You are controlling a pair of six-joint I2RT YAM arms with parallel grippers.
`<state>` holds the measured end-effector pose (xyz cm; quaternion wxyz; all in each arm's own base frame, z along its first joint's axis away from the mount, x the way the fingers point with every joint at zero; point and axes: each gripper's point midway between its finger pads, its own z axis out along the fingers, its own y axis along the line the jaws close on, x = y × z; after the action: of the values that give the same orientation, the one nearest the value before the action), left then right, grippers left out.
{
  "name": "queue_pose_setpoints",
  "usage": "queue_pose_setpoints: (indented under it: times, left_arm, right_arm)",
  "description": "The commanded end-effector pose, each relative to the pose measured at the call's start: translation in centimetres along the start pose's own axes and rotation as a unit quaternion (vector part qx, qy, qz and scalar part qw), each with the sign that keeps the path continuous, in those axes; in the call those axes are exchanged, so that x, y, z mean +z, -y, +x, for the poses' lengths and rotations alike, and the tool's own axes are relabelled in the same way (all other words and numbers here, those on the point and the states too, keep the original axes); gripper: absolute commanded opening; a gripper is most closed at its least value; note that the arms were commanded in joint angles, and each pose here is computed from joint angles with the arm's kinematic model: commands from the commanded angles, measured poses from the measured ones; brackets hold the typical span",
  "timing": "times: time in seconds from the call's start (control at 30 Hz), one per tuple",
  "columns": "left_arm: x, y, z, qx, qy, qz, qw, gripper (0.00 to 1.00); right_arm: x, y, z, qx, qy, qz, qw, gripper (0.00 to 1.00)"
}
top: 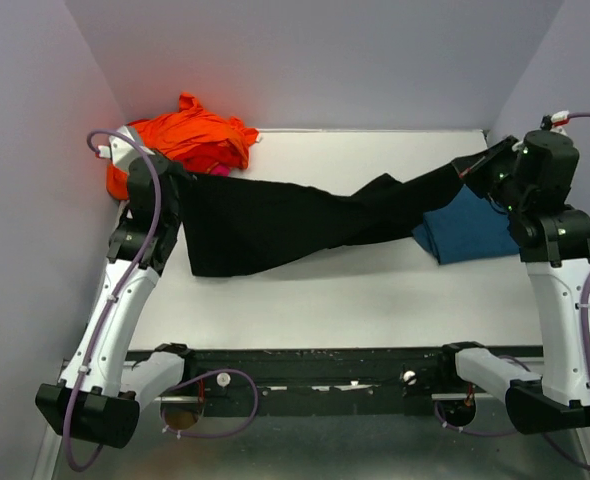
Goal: Fold and stack the t-shirts
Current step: Flatten out the tshirt
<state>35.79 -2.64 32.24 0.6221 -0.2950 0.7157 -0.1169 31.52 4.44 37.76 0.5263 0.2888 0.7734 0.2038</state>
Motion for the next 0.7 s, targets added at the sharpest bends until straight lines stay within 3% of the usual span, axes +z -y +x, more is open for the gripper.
queue_pose_setpoints:
  times: [0.0,0.13,0.27,0.4,0.5,0.67]
  left_arm:
    - [-2.7,2.3,-8.1,-0.004,0.076,-0.005,0.997,0.0]
    - [-5.7,3.6,-12.8,-0.02,0.119,0.004,0.993,0.0]
    - [-7.5,3.8,-14.7,-0.041,0.145,0.014,0.988,0.0]
    - [-7.3,4.2,-16.0,-0.05,0.164,0.01,0.985,0.0]
    - [-3.7,5.8,-15.0,-0.049,0.147,0.01,0.988,0.0]
    - [4.0,7.2,-10.9,-0.054,0.101,-0.011,0.993,0.0]
  right_arm:
    - [-5.0,-3.9,-4.4,-0.018,0.054,-0.063,0.996,0.01]
    - [-10.8,-6.8,-7.5,-0.024,0.11,-0.129,0.985,0.01]
    - [-15.9,-8.6,-9.9,-0.029,0.16,-0.174,0.971,0.01]
    - [-17.4,-10.1,-12.0,-0.031,0.189,-0.189,0.963,0.01]
    - [-14.4,-10.8,-13.2,-0.027,0.191,-0.171,0.966,0.01]
    - [-3.0,-10.5,-11.9,-0.011,0.125,-0.113,0.986,0.01]
